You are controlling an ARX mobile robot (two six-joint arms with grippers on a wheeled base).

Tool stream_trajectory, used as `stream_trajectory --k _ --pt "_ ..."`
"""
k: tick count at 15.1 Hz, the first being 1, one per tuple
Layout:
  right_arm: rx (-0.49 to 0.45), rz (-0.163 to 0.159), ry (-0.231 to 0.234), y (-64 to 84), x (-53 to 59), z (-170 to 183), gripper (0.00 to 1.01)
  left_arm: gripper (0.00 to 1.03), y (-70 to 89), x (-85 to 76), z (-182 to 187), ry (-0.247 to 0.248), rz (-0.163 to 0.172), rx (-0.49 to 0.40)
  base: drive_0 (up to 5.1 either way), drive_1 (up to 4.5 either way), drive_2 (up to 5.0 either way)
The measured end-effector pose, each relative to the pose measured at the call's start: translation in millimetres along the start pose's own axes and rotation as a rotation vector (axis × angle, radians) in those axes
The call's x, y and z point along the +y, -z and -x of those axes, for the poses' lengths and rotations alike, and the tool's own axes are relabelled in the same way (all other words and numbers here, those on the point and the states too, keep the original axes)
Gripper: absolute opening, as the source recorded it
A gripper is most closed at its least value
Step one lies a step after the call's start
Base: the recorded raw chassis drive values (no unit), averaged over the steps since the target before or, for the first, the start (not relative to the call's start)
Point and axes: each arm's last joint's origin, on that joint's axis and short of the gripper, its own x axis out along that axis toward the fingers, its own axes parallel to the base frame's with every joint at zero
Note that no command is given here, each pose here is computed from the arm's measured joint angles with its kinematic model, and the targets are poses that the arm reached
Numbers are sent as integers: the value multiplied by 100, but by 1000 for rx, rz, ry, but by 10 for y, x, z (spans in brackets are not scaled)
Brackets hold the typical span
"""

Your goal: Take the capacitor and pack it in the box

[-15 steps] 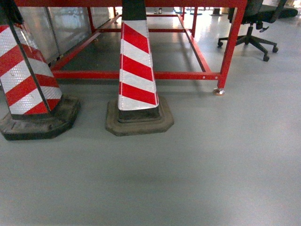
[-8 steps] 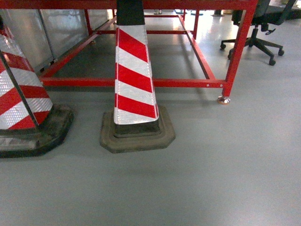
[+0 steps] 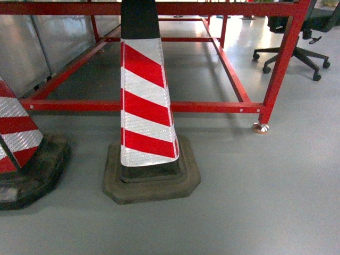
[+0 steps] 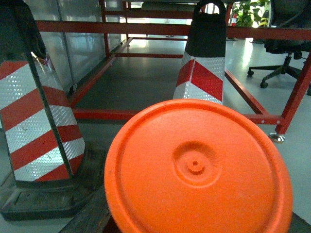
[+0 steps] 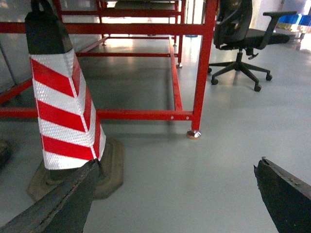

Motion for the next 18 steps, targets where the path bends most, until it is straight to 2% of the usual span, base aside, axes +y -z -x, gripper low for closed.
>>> stream_trajectory --k 18 --pt "2 0 0 2 0 0 98 44 0 0 0 -2 -2 0 0 401 -402"
